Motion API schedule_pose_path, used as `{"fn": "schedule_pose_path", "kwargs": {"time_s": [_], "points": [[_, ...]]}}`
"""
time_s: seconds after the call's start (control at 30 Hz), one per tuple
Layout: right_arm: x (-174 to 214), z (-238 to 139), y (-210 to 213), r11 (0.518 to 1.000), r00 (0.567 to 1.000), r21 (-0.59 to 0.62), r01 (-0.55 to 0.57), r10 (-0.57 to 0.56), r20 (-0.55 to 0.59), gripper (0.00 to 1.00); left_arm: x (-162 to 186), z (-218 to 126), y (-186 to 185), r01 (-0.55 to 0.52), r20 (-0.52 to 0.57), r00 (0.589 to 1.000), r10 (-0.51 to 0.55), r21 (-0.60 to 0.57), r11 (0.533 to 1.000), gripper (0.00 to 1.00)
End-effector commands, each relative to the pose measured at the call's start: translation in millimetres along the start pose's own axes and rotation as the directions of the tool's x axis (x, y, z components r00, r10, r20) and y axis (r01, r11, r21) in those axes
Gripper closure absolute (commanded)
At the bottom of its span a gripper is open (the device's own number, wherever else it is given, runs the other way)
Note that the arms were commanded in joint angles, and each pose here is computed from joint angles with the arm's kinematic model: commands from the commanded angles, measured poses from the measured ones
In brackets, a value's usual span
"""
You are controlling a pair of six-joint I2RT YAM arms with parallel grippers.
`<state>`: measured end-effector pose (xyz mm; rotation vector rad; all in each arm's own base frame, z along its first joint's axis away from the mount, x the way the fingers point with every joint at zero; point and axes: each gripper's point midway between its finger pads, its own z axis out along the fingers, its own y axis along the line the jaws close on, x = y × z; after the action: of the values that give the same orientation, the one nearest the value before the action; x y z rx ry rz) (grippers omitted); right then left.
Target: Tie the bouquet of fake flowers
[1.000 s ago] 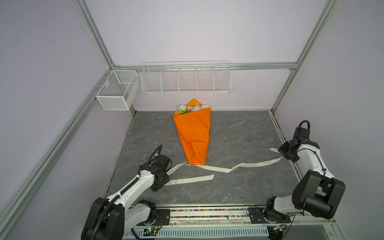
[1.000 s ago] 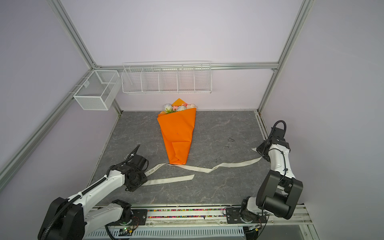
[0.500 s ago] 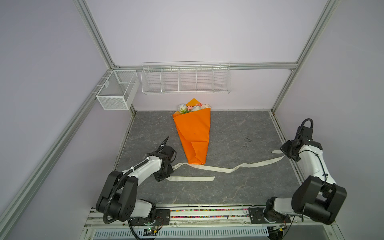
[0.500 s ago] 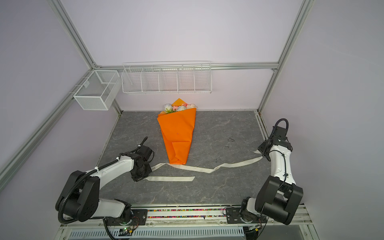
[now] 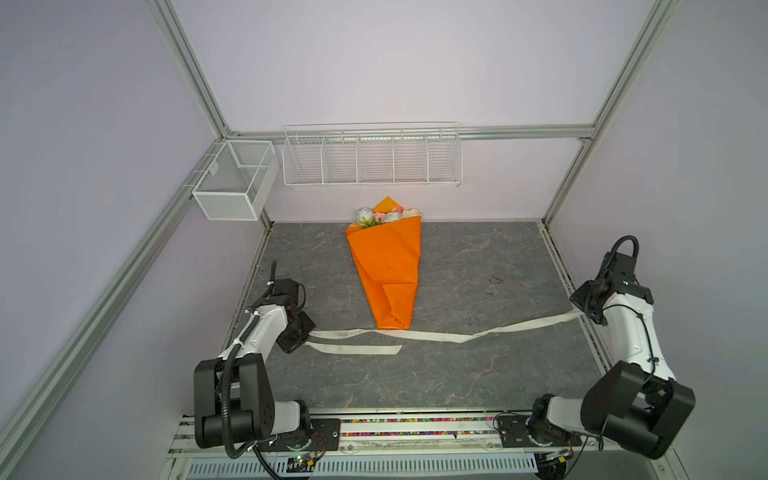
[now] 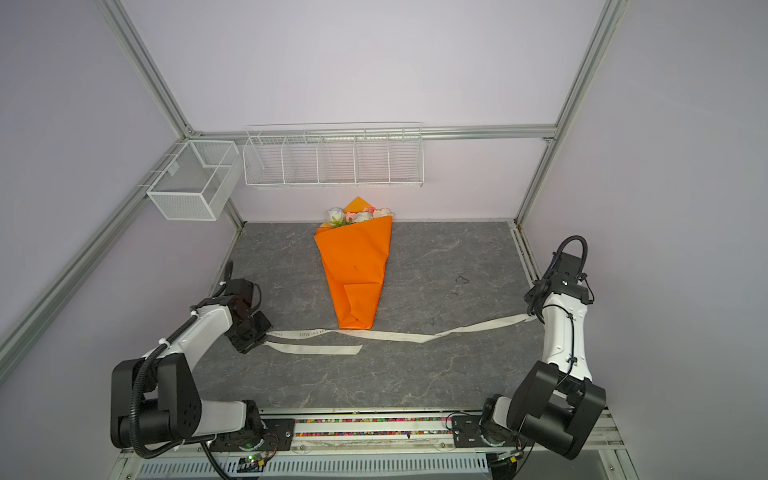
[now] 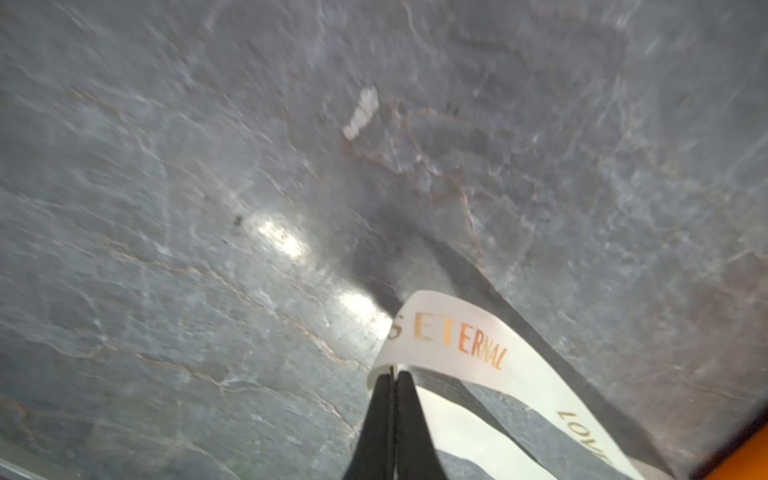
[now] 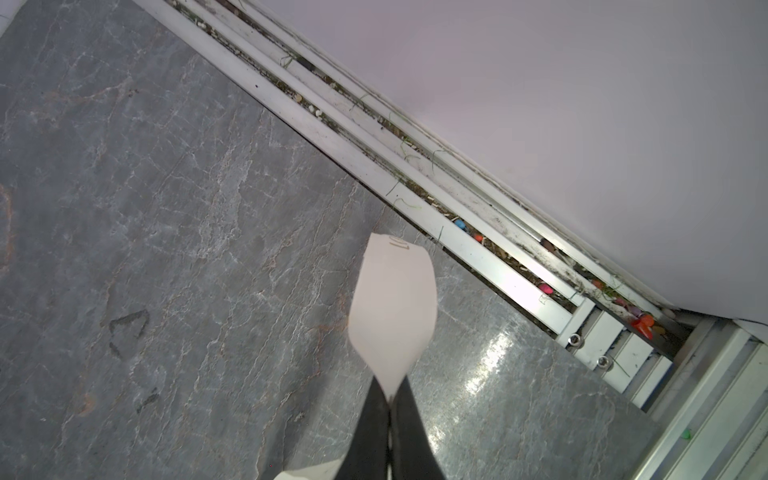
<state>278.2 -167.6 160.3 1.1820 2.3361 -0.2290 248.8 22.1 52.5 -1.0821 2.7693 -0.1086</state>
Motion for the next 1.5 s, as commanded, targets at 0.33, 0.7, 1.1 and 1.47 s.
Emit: {"fn": "schedule_pose_path", "kwargs": {"time_s": [0.33,0.7,1.1,1.47], "points": [[8,4,-16,0.997,0.999,0.070,0.032,-0.031,-0.014,0.94,-97,-52,15,0.165,-0.020,0.986,-0.167,0.313,0.935,1.00],[27,11,-6,0.999,0.996,0.017,0.051,-0.050,-0.070,0.94,-165,-143,37,-0.136,0.376,0.919,0.119,0.017,0.991,1.00],[62,10,23,0.990,0.984,-0.076,0.115,-0.124,-0.131,0.94,-171,-212,42,-0.310,0.518,0.590,0.620,-0.563,0.766,1.00],[67,20,18,0.987,0.975,-0.030,0.156,-0.158,-0.157,0.93,-61,-84,-29,-0.067,0.104,0.994,0.041,0.258,0.964,0.72]]}}
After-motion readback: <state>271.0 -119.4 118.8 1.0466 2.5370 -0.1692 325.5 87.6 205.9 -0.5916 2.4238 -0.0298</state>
